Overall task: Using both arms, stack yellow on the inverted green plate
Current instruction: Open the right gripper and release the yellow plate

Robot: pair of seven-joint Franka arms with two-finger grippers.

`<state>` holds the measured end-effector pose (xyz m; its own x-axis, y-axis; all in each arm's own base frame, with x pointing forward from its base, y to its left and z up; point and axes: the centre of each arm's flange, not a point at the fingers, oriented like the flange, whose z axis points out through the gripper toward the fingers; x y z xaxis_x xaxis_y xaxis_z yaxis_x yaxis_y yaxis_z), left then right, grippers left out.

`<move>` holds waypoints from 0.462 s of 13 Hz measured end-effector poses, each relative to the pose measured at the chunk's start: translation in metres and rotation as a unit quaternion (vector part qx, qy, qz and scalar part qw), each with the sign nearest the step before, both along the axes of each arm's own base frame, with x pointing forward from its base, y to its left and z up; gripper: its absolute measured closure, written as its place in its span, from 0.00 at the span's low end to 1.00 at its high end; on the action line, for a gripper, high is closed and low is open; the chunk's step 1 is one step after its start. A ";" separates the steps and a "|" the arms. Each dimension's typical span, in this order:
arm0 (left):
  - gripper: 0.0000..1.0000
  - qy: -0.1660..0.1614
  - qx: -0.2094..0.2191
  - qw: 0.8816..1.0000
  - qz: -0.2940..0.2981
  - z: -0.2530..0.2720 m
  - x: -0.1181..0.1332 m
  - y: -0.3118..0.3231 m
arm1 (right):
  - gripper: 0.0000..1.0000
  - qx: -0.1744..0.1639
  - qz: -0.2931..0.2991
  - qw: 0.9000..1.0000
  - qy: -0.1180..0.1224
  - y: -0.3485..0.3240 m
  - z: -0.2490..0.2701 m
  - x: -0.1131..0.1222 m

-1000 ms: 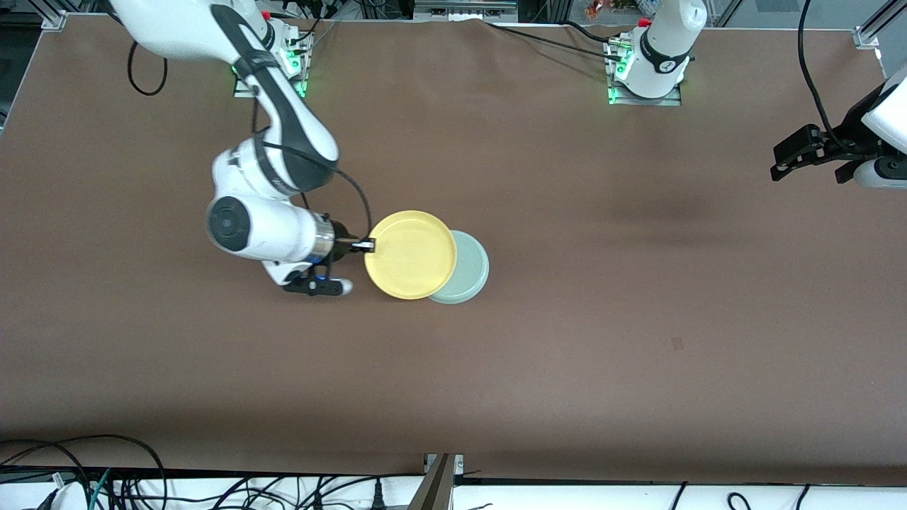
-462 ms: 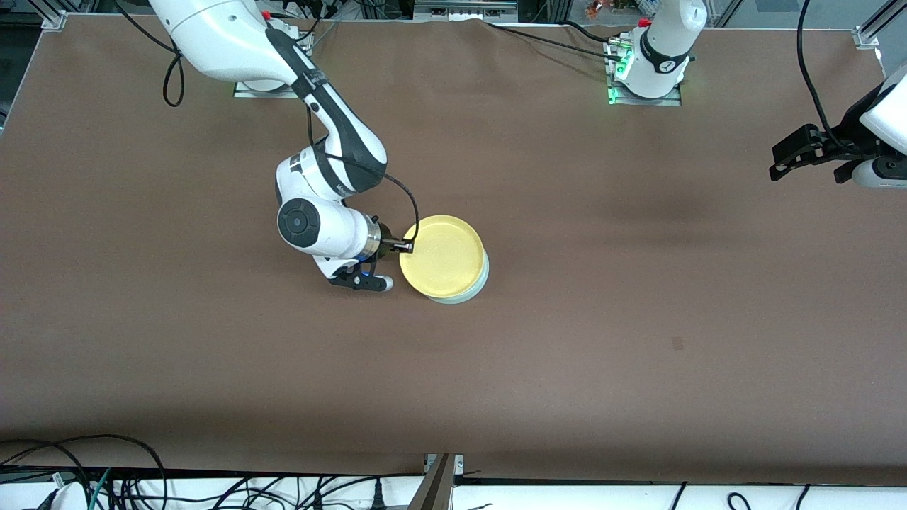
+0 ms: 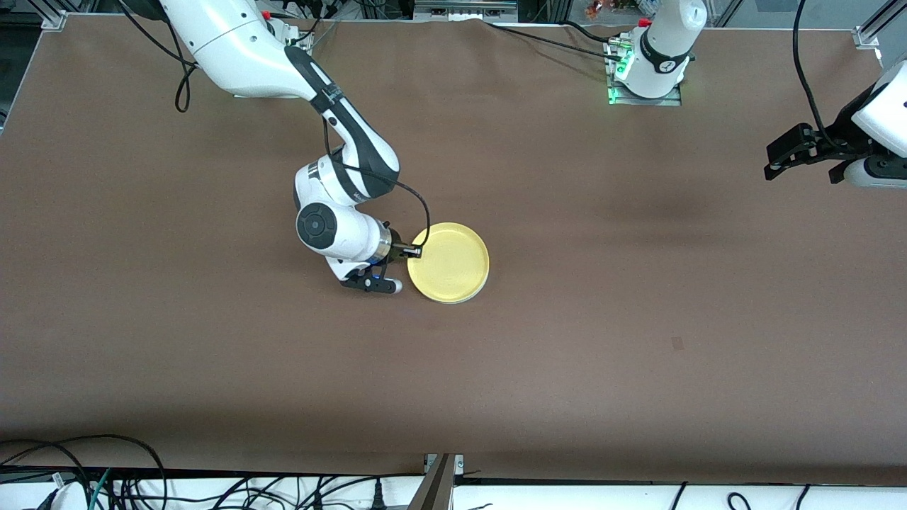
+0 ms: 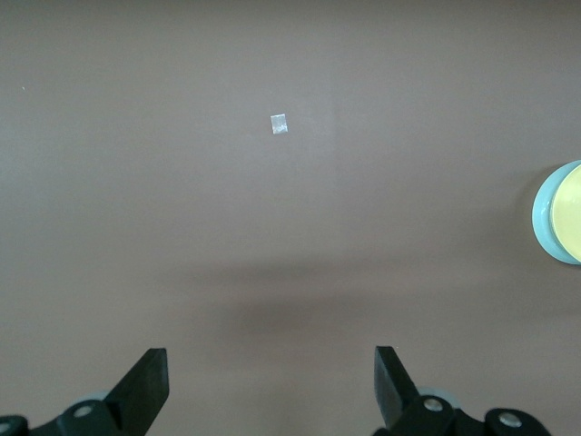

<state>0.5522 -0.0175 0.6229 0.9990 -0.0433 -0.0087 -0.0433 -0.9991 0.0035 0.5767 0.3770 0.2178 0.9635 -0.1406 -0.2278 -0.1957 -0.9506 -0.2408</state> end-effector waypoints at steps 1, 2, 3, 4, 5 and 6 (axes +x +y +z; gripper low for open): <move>0.00 0.000 0.000 1.000 0.000 0.000 0.000 0.000 | 0.98 -0.001 0.000 1.000 0.002 0.000 -0.002 -0.002; 0.00 0.000 0.000 1.000 0.000 0.000 0.000 0.000 | 0.98 -0.002 -0.003 1.000 0.004 0.000 -0.003 -0.002; 0.00 0.000 0.000 1.000 0.000 0.000 0.000 0.000 | 0.92 -0.004 -0.011 1.000 0.006 0.000 -0.002 -0.002; 0.00 0.000 0.000 1.000 0.000 0.000 0.000 0.000 | 0.81 -0.005 -0.018 1.000 0.006 -0.001 0.000 -0.001; 0.00 0.000 0.000 1.000 -0.001 0.000 0.000 -0.001 | 0.70 -0.006 -0.025 1.000 0.004 -0.003 0.004 0.002; 0.00 0.000 0.000 1.000 -0.001 0.000 0.000 -0.001 | 0.58 -0.007 -0.032 0.999 -0.001 -0.009 0.013 0.007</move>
